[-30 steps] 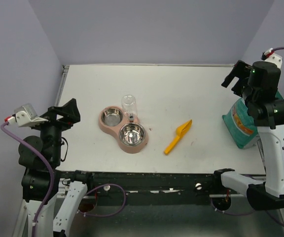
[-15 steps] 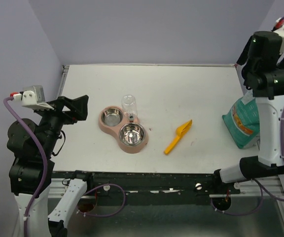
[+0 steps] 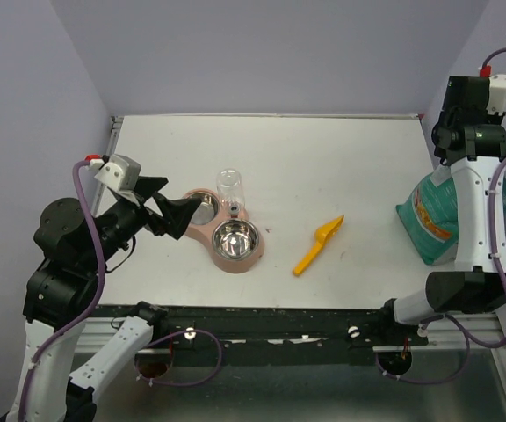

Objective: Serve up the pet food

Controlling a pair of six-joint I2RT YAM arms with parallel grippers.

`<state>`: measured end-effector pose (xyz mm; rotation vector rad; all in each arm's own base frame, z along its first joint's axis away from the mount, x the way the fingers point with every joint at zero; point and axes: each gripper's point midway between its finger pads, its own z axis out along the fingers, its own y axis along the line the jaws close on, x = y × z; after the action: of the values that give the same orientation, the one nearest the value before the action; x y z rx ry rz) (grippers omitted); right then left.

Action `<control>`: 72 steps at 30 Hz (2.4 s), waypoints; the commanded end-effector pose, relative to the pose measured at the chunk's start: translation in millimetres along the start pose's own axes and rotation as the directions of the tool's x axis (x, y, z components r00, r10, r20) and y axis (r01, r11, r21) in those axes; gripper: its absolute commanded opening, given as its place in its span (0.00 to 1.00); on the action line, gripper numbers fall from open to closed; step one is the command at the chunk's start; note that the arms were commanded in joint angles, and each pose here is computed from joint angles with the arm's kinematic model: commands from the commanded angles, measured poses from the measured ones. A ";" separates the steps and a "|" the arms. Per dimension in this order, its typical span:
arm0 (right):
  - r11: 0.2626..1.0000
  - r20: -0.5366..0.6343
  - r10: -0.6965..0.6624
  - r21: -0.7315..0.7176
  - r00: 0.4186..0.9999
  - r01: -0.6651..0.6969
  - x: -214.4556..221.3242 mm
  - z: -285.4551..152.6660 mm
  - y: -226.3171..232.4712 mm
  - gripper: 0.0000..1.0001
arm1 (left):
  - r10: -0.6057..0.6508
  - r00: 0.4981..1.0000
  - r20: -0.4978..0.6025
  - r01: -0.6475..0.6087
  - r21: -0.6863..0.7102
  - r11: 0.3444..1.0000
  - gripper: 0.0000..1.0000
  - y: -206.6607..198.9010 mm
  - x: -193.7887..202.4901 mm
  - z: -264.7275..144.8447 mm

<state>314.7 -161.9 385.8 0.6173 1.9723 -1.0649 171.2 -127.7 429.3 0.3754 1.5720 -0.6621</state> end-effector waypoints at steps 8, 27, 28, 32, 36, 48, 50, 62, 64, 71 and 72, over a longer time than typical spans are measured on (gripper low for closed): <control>0.996 -0.074 -0.087 -0.019 0.993 0.086 31.1 20.5 11.3 0.49 | 0.108 0.994 0.013 -0.109 0.045 0.993 0.99 -3.6 -1.6 4.3; 0.981 -0.045 -0.100 -0.172 0.994 0.091 39.0 -44.8 45.1 0.00 | -0.171 0.979 -0.109 0.188 0.175 0.966 0.73 -36.5 -21.7 35.9; 0.976 -0.051 -0.087 -0.204 0.995 0.075 42.1 -49.0 45.6 0.01 | -0.193 0.974 -0.117 0.216 0.226 0.950 0.71 -48.0 -27.5 38.6; 0.930 -0.129 -0.041 -0.368 0.991 -0.010 60.6 -67.8 63.9 0.01 | -0.230 0.956 -0.181 0.277 0.309 0.910 0.71 -87.1 -42.0 59.8; 0.863 -0.192 -0.017 -0.498 0.981 -0.083 65.8 -87.3 81.8 0.01 | -0.330 0.914 -0.235 0.395 0.334 0.856 0.72 -120.7 -42.6 87.0; 0.553 -0.282 0.110 -0.779 0.953 -0.295 25.7 -162.8 104.2 0.01 | -0.382 0.789 -0.480 0.542 0.252 0.802 0.70 -173.7 7.5 161.6; 0.544 -0.289 0.132 -0.779 0.948 -0.313 24.3 -164.2 103.8 0.01 | -0.406 0.769 -0.493 0.569 0.239 0.787 0.71 -177.3 17.7 173.0; 0.190 -0.479 0.173 -0.841 0.861 -0.506 -3.6 -226.2 130.8 0.01 | -0.442 0.698 -0.564 0.631 0.192 0.752 0.77 -202.3 41.2 219.0; 0.159 -0.497 0.173 -0.838 0.850 -0.522 -4.8 -230.1 133.5 0.01 | -0.428 0.702 -0.570 0.617 0.185 0.765 0.75 -200.3 45.7 219.3; -0.040 -0.628 0.112 -0.778 0.770 -0.627 -13.6 -261.3 147.9 0.01 | -0.389 0.761 -0.518 0.546 0.189 0.816 0.70 -183.5 35.1 199.6; -0.062 -0.640 0.116 -0.768 0.759 -0.638 -18.2 -264.1 148.0 0.01 | -0.384 0.770 -0.509 0.537 0.192 0.822 0.70 -181.5 33.1 196.8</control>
<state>312.4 96.3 342.1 0.5934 2.2865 0.6340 222.0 -419.3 404.4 0.3869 2.1248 -1.3675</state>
